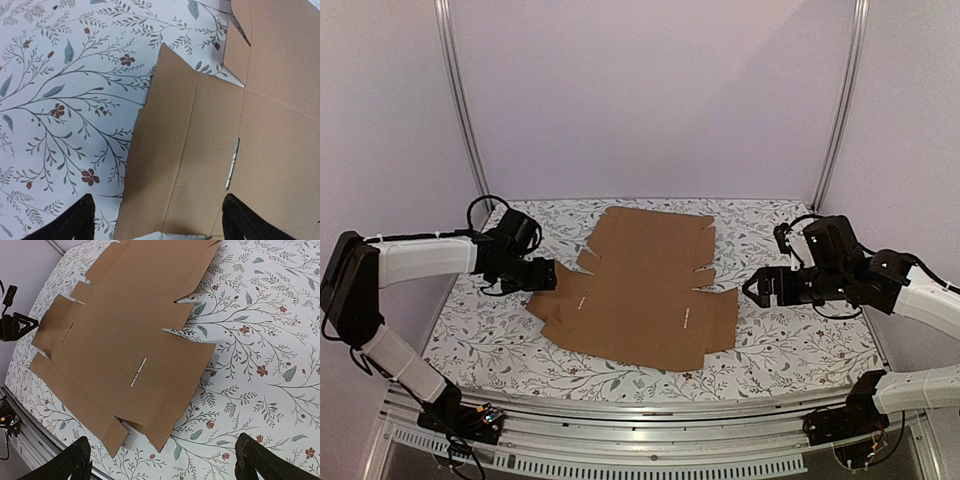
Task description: Fold the paper box
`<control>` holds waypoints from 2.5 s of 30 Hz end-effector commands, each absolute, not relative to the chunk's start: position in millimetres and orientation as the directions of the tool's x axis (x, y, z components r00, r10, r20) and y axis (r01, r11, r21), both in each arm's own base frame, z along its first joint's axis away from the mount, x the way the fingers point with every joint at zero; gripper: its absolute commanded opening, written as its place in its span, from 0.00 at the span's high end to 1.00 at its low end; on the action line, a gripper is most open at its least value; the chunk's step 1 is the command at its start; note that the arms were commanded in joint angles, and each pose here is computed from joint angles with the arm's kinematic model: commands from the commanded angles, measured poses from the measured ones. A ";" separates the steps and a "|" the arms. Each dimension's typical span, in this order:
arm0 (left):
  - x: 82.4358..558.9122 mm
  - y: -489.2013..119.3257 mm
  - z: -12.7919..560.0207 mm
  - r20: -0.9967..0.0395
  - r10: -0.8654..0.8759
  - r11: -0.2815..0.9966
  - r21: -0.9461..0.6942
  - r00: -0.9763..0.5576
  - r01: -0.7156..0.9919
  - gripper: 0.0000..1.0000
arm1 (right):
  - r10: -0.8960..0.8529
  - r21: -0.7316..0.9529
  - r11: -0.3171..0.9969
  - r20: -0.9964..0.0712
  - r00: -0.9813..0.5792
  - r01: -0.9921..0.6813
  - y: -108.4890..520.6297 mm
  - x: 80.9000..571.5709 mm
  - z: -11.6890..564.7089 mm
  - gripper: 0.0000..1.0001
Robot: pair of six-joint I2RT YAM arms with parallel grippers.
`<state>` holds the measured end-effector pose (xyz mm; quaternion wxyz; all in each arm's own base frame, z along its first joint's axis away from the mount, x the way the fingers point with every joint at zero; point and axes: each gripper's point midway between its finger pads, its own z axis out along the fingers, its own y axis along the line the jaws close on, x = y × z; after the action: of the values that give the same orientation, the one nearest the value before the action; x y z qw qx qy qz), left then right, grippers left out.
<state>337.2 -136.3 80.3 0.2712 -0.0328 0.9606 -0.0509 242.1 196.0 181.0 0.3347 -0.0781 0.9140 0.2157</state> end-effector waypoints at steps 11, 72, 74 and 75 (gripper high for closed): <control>352.2 -136.2 31.7 -0.410 -0.176 0.962 -0.263 -0.895 -0.069 0.35 | 0.034 0.369 0.889 -0.642 -0.766 -0.270 190.6 232.2 181.9 0.01; 238.9 -189.6 81.6 -0.237 -0.720 0.525 -0.800 -0.653 -0.289 1.00 | 0.588 0.753 0.643 -0.370 -0.719 0.138 241.8 236.4 104.7 0.13; 239.4 -193.3 85.5 -0.223 -0.724 0.506 -0.815 -0.652 -0.283 1.00 | 0.605 0.767 0.623 -0.350 -0.715 0.152 245.9 238.6 102.8 0.15; 239.1 -194.8 86.8 -0.217 -0.726 0.498 -0.821 -0.653 -0.280 1.00 | 0.608 0.771 0.618 -0.343 -0.716 0.155 248.2 239.0 100.9 0.15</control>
<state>236.7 -184.3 73.6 0.2770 -0.2994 0.8400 -0.3579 230.6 239.5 96.0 0.2938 0.1897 0.8707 0.3458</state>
